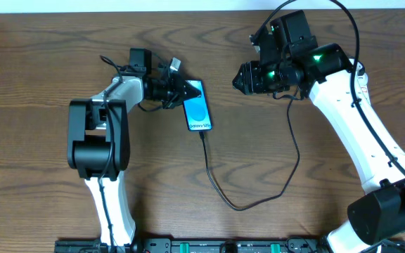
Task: Plug charger to phone and switch on socket
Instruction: 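Lower the plugged-in phone flat onto the table with the left gripper and release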
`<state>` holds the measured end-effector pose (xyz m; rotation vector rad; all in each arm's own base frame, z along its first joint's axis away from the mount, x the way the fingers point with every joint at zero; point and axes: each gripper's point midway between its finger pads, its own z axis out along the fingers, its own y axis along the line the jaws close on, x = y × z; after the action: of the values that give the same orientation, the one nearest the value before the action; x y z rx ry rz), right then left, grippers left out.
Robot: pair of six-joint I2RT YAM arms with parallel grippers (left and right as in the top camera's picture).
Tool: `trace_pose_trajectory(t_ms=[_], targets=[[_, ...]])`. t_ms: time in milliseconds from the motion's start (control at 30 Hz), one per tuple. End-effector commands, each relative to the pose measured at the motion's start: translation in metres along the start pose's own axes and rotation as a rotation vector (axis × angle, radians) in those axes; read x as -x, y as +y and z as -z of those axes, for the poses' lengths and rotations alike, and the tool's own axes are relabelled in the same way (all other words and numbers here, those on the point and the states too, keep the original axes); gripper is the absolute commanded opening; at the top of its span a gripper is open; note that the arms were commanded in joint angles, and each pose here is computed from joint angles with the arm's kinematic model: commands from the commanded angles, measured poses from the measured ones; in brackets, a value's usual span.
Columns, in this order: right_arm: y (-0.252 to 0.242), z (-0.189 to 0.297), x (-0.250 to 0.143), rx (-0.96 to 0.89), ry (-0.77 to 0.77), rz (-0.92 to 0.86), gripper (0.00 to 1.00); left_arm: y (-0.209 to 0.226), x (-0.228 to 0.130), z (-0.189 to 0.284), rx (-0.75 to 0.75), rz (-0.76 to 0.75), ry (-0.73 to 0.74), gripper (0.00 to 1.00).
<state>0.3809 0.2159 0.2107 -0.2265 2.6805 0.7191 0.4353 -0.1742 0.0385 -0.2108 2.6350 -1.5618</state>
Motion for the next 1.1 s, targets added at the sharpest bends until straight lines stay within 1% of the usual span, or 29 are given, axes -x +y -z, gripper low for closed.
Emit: trace_pose_trajectory(t_ms=[0,233,500,733,767,867,1067], targets=[[0.002,0.01,0.004,-0.006,-0.029,0.02,0.53,0.008,0.001,-0.004,-0.004,0.004,0.009,0.07],[0.002,0.01,0.003,-0.008,-0.024,0.019,0.53,0.026,0.003,-0.007,0.064,0.024,-0.006,0.07],[0.001,0.01,0.003,-0.009,-0.023,0.018,0.53,0.048,-0.003,-0.005,0.183,0.082,-0.01,0.08],[0.001,0.01,0.002,-0.009,-0.021,0.017,0.53,0.056,-0.003,-0.003,0.229,0.095,-0.016,0.17],[0.001,0.01,0.002,-0.009,-0.021,0.017,0.53,0.057,-0.003,-0.003,0.23,0.095,-0.016,0.22],[0.001,0.01,0.002,-0.01,-0.02,0.017,0.53,0.057,-0.003,-0.003,0.23,0.095,-0.017,0.29],[0.001,0.01,0.002,-0.01,-0.02,0.017,0.53,0.063,-0.003,-0.001,0.269,0.1,-0.026,0.37]])
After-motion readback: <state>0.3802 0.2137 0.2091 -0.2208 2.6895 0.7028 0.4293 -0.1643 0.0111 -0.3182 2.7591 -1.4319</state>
